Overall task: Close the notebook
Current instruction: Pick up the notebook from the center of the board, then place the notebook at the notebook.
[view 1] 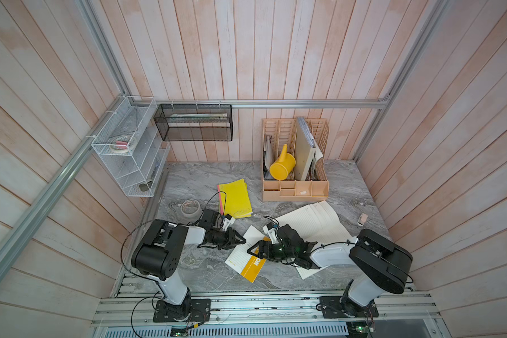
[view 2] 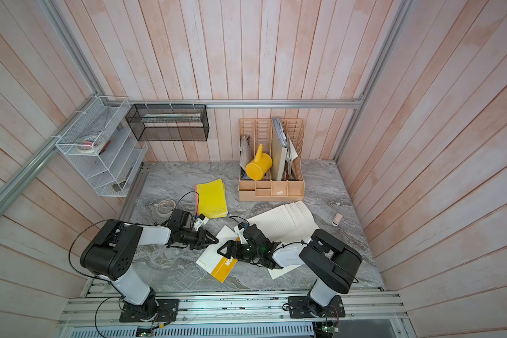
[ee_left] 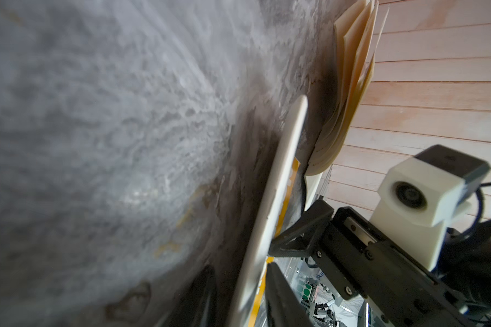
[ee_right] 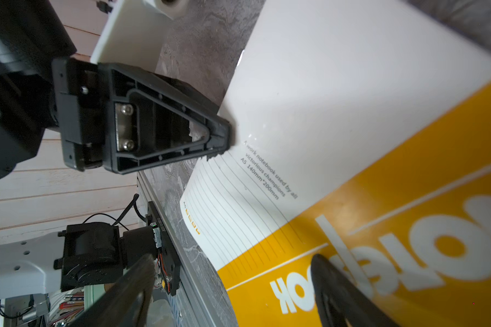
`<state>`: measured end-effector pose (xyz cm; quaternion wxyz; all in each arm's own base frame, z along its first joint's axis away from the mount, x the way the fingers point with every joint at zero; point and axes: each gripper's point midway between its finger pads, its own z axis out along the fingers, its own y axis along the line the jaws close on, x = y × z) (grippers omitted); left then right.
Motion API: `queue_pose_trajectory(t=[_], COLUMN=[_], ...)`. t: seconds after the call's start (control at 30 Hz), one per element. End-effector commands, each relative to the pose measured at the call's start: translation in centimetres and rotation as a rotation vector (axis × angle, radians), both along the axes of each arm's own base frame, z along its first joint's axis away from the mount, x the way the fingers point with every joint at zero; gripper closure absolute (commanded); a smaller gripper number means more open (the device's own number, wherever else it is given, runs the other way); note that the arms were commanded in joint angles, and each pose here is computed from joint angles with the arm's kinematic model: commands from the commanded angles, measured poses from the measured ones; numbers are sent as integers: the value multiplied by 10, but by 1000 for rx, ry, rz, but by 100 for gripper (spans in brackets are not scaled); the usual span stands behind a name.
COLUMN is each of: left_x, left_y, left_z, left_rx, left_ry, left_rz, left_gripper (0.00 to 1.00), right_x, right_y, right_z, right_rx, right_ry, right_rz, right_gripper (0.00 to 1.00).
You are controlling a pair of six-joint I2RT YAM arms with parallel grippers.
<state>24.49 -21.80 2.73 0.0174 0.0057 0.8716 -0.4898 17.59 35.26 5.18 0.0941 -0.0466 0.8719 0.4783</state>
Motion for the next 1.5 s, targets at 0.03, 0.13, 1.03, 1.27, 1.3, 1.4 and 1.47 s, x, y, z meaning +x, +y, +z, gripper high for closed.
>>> queue_pose_trajectory(t=[0.03,0.13,1.03,1.27,1.3,1.4,1.47], left_x=[-20,-16,26,66,74,102,121], left_y=[9,8,-6,-7,-7,-2,4], left_z=[-19,-17,104,161,168,186,194], left_rx=[64,76,-14,-14,-13,-15,-10], left_ry=[90,86,-134,-286,-306,-364,-402], left_rz=[27,31,32,102,113,161,199], left_gripper=[70,74,100,100,100,100,100], right_x=[-8,-7,49,67,73,82,86], right_y=[-10,-9,-50,-70,-75,-88,-95], right_z=[-29,-28,65,86,94,112,114], right_rx=[-86,-94,-165,-149,-148,-124,-113], right_ry=[57,52,-192,-246,-271,-340,-340], right_rz=[6,10,-28,-122,-157,-223,-237], right_gripper=[11,11,11,11,11,8,6])
